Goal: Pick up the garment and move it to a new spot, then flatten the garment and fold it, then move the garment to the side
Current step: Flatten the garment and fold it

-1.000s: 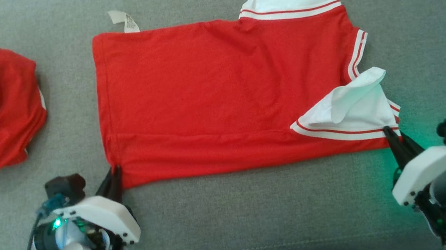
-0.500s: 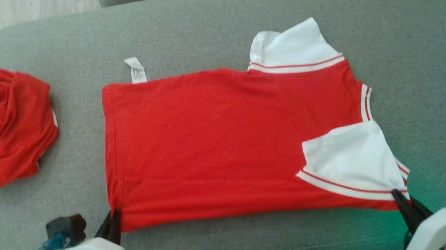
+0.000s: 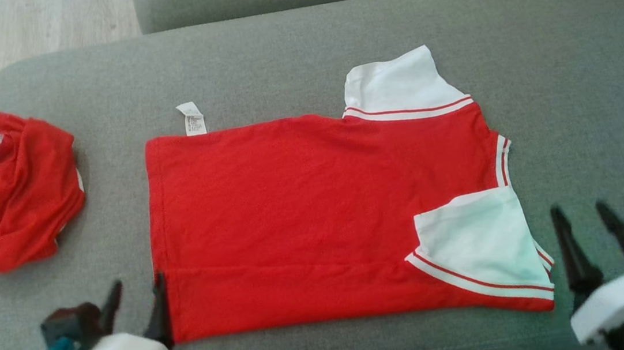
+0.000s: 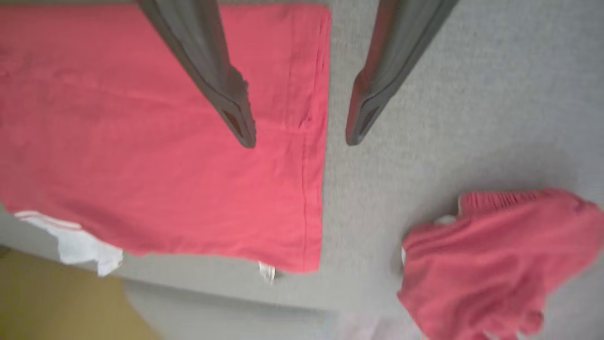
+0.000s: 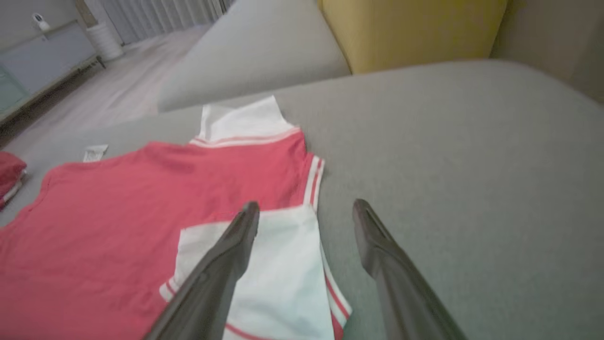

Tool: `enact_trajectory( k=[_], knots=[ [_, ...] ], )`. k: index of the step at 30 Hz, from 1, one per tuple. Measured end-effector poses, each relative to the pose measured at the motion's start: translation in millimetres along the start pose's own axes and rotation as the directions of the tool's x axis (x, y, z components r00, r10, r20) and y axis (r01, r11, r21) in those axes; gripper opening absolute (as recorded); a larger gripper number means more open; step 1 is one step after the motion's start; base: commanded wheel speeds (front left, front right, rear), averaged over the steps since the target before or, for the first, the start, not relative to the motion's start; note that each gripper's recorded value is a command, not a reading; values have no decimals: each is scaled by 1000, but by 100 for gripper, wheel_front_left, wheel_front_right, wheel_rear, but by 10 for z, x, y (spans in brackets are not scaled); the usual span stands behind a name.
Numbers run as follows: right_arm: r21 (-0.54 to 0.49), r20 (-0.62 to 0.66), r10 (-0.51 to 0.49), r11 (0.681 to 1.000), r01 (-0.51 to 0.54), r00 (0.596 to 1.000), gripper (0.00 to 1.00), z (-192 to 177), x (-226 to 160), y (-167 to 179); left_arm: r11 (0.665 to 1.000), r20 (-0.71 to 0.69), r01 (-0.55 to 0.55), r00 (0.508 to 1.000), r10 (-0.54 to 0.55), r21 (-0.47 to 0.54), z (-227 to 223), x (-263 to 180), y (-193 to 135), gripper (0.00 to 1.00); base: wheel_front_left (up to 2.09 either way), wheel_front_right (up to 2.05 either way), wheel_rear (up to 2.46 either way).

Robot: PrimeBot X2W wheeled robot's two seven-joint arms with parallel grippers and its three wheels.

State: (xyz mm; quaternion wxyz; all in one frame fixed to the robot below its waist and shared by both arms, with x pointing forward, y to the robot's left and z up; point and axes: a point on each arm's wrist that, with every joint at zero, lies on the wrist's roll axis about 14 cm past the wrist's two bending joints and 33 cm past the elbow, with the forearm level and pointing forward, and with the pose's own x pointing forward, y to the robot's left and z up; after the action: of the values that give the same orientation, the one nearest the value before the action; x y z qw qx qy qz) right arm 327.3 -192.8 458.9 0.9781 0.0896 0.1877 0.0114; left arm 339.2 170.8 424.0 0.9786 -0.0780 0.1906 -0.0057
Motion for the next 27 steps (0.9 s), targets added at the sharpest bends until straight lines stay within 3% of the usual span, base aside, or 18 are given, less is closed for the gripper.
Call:
enact_trajectory(
  k=[6, 11, 22, 27],
  knots=[
    [-59, 179, 65, 997, -55, 982, 100, 517, 113, 203, 1000, 203, 7, 979, -10, 17, 493, -30, -87, 100, 0, 0, 0],
    [-93, 229, 106, 992, -86, 968, 100, 701, 181, 311, 999, 290, 14, 957, -25, 38, 786, -2, -145, 100, 0, 0, 0],
    [-79, 210, 100, 993, -86, 973, 100, 613, 231, 285, 998, 284, 16, 958, -32, 59, 772, 49, -175, 100, 0, 0, 0],
    [-76, 189, 100, 993, -87, 977, 100, 573, 357, 283, 994, 254, 70, 963, -88, 79, 777, 314, -297, 100, 0, 0, 0]
  ],
)
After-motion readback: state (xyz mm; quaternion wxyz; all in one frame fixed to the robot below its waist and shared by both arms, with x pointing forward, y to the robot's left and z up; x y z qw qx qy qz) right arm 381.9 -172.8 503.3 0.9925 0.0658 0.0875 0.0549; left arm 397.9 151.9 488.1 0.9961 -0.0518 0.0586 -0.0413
